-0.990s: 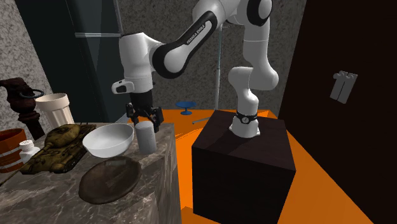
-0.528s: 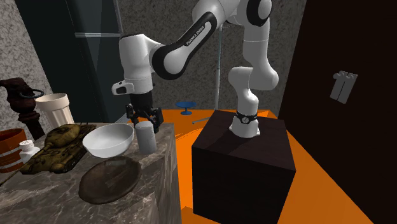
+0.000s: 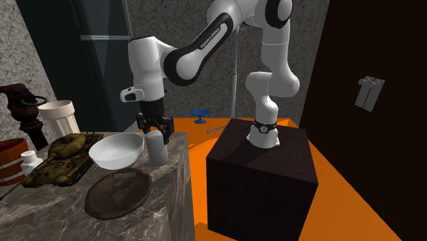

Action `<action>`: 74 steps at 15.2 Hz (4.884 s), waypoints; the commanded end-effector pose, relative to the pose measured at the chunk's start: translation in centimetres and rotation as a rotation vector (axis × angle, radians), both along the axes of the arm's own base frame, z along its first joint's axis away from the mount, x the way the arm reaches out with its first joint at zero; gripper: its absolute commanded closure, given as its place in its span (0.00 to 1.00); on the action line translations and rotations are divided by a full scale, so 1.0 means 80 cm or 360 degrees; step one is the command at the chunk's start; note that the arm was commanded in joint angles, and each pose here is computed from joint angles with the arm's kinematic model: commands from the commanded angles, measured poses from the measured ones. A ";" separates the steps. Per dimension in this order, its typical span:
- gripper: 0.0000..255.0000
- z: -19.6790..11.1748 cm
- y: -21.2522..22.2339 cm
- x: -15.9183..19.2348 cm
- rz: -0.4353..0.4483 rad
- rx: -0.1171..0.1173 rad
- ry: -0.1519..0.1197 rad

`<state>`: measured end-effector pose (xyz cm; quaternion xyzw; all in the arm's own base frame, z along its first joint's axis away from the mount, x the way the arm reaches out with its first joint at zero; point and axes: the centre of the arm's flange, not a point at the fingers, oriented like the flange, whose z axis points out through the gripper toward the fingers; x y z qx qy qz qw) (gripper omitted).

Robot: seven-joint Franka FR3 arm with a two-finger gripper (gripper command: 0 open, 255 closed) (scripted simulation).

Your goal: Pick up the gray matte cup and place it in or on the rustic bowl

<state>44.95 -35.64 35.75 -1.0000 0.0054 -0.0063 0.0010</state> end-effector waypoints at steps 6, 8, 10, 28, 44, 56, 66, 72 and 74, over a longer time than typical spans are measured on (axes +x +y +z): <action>1.00 0.026 0.000 0.000 0.0000 0.0000 0.0001; 1.00 0.039 0.000 0.000 0.0000 0.0000 0.0001; 1.00 0.053 0.000 0.000 0.0000 0.0000 0.0001; 1.00 0.160 0.002 0.032 0.0000 0.0000 0.0001; 1.00 0.172 0.012 0.231 0.0000 0.0000 0.0001; 1.00 0.092 0.012 0.231 0.0000 0.0000 0.0001; 1.00 0.067 0.012 0.231 0.0000 0.0000 0.0001; 0.00 0.067 0.012 0.231 0.0000 0.0000 0.0001; 0.00 0.067 0.012 0.231 0.0000 0.0000 0.0001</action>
